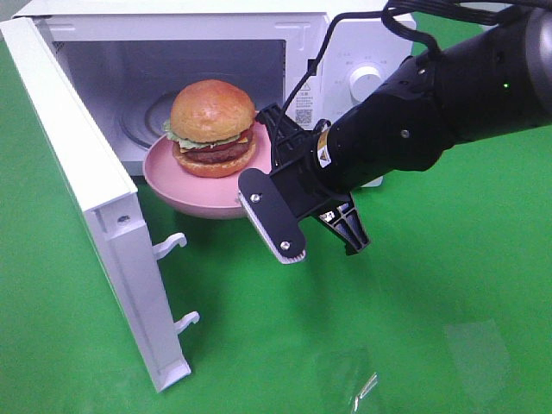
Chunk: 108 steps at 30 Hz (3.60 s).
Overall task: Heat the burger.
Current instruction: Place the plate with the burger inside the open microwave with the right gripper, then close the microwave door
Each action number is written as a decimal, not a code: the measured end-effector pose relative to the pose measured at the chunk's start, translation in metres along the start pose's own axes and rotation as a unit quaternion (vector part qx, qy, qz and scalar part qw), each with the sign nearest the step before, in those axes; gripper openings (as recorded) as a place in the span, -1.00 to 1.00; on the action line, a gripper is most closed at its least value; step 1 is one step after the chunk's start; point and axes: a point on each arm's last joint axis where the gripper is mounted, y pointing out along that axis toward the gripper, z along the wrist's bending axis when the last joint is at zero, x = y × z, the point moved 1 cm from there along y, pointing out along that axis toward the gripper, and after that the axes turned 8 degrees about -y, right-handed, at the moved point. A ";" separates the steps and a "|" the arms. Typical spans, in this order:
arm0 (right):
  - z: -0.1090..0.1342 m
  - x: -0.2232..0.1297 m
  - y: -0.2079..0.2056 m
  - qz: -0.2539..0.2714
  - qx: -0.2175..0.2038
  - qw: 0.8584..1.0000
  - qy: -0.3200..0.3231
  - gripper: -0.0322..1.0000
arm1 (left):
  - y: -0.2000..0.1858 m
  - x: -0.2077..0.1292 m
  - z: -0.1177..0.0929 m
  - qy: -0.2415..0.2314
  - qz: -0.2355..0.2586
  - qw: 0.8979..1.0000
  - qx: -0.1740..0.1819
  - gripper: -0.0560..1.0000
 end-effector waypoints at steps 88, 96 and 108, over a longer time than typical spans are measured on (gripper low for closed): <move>-0.084 -0.030 0.116 0.049 -0.031 0.983 0.174 -0.12 | 0.000 0.000 0.000 0.000 -0.001 1.000 0.001 0.96; -0.086 -0.028 0.109 0.049 -0.031 0.982 0.178 -0.02 | 0.000 0.000 0.000 0.000 -0.001 1.000 0.001 0.96; -0.077 -0.023 0.086 0.039 -0.032 0.983 0.177 0.37 | 0.000 0.000 0.000 0.000 -0.001 1.000 0.001 0.96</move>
